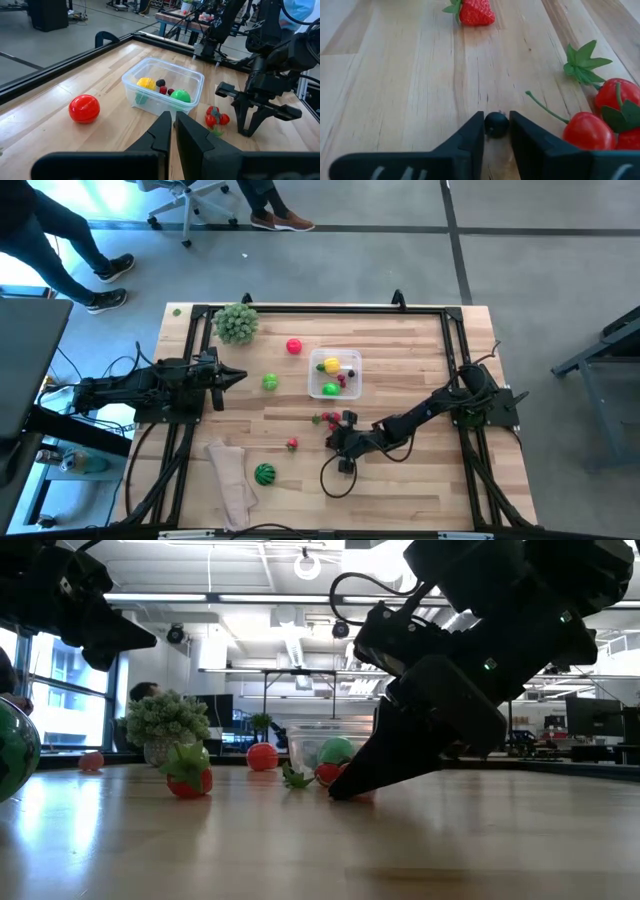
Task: Pick and placing Produce into tupperware
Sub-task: Put the blueberry into the transparent container
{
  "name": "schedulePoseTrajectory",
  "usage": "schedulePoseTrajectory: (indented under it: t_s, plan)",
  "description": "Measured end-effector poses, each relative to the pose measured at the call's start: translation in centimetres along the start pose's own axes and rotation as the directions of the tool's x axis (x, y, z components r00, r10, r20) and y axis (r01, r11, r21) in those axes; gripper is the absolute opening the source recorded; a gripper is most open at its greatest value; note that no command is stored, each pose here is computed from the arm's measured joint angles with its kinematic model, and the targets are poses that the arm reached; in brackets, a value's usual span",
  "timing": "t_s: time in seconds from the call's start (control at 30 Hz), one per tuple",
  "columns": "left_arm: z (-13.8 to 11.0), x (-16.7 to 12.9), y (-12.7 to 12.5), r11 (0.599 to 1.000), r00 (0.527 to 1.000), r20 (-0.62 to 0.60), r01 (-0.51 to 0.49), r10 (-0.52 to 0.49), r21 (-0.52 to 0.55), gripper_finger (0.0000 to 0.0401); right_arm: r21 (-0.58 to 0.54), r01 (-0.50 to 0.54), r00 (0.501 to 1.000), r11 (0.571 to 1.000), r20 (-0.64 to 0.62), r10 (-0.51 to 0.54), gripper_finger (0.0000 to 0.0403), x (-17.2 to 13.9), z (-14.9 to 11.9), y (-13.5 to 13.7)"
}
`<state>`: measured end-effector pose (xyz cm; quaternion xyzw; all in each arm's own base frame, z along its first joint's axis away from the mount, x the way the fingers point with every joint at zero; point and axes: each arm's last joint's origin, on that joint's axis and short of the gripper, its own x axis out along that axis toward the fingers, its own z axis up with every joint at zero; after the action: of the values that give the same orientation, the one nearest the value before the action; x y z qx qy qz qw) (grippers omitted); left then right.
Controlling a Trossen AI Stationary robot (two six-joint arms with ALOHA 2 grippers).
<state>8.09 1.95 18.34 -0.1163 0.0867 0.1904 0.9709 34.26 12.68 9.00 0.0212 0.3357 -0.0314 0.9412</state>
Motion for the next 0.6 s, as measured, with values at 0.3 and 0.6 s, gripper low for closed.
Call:
schedulePoseTrajectory:
  t_s: [0.3, 0.6]
  plan:
    - [0.0, 0.0, 0.0, 1.0, 1.0, 0.0, 0.0, 0.0, 0.0, 0.0017, 0.001, -0.005, 1.0, 1.0, 0.001, 0.005, 0.006, -0.01, 0.01, 0.03]
    - [0.0, 0.0, 0.0, 1.0, 1.0, 0.0, 0.0, 0.0, 0.0, 0.0017, -0.021, -0.032, 0.999, 0.999, 0.013, 0.033, 0.0059, -0.33, 0.41, 0.12]
